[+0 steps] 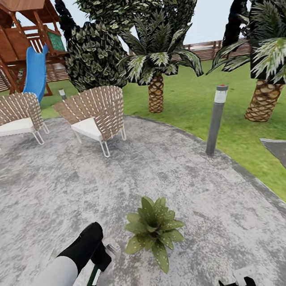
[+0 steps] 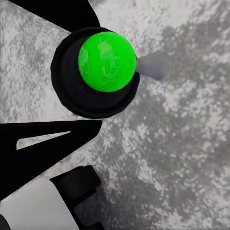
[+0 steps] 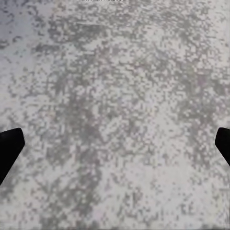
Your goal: Pick up the pesticide atomizer in the garden and spray insectifuge to fully cover both potted plants in the garden.
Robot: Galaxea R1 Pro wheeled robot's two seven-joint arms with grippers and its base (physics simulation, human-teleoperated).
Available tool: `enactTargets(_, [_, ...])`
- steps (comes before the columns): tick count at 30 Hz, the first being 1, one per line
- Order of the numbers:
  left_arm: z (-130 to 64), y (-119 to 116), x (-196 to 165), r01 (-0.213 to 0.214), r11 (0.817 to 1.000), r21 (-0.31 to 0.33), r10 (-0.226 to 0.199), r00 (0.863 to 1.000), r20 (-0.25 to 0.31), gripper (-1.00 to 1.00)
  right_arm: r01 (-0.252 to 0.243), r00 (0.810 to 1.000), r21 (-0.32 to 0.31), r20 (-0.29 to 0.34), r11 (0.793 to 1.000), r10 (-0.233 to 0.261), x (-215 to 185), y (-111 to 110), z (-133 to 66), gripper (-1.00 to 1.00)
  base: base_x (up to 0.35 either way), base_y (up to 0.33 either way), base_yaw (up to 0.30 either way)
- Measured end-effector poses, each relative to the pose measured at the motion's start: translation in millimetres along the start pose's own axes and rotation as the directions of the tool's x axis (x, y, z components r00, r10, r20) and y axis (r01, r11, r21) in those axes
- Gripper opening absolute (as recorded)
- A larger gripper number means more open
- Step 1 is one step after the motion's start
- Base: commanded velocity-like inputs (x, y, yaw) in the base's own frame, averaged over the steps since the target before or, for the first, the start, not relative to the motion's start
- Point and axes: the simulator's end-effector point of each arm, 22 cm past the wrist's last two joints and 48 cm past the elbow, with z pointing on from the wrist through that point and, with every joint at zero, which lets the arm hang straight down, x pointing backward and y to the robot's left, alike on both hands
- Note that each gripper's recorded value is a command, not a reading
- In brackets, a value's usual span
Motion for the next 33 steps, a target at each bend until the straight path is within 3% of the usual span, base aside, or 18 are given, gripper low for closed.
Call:
enactTargets(8, [3.2, -1, 4, 0.002, 1.000, 0.004, -0.002, 1.000, -0.008, -1.00, 0.000, 1.000, 0.000, 0.000, 1.000, 0.000, 0, 0, 0.1, 1.00, 0.139, 0.200, -0.256])
enactTargets(18, [19.4, -13, 21, -0.006, 1.000, 0.026, 0.007, 0.999, -0.034, -1.00, 0.000, 1.000, 0.000, 0.000, 1.000, 0.000, 0, 0, 0.2, 1.00, 0.005, 0.006, -0.016])
enactTargets(27, [20.1, -12, 23, -0.007, 1.000, 0.024, 0.008, 0.999, -0.035, -1.00, 0.001, 1.000, 0.000, 0.000, 1.000, -0.001, 0, 0, 0.2, 1.00, -0.005, 0.000, -0.043])
enactTargets(33, [18.0, -10, 18, -0.010, 1.000, 0.015, 0.010, 1.000, -0.026, -1.00, 0.001, 1.000, -0.001, 0.001, 1.000, -0.001, -1, 1, 0.5, 1.00, -0.200, 0.155, -0.128])
